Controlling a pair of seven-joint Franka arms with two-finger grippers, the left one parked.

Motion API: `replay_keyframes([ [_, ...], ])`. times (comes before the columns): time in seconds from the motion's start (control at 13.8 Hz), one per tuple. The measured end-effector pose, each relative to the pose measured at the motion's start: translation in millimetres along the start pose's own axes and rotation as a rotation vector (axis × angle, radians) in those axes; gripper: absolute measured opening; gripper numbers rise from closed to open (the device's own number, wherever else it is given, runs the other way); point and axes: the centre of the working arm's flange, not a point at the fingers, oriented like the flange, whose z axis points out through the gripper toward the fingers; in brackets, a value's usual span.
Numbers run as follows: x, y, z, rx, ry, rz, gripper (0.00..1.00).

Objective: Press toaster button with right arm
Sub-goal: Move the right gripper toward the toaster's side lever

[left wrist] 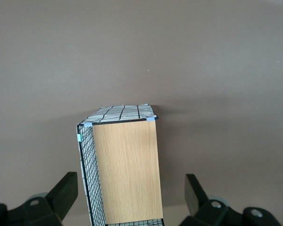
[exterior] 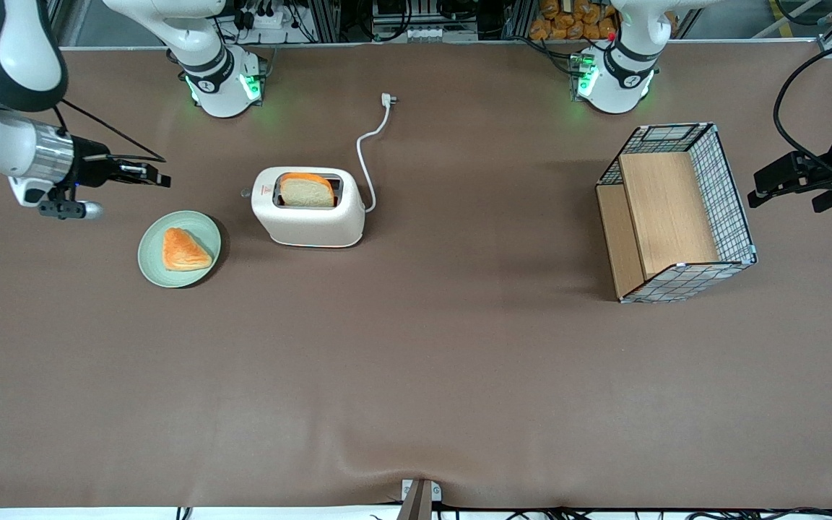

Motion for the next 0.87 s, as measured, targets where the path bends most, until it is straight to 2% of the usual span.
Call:
replay_keyframes([
  [0.29,-4,-5,44,0.019,-0.003,0.006,0.01],
  [0.44,-6,-9,65,0.005,0.009,-0.002,0.01],
  [0.58,-8,-11,80,-0.005,0.002,-0.006,0.01],
  [0.87,-8,-10,113,0.022,-0.009,0.027,0.01],
])
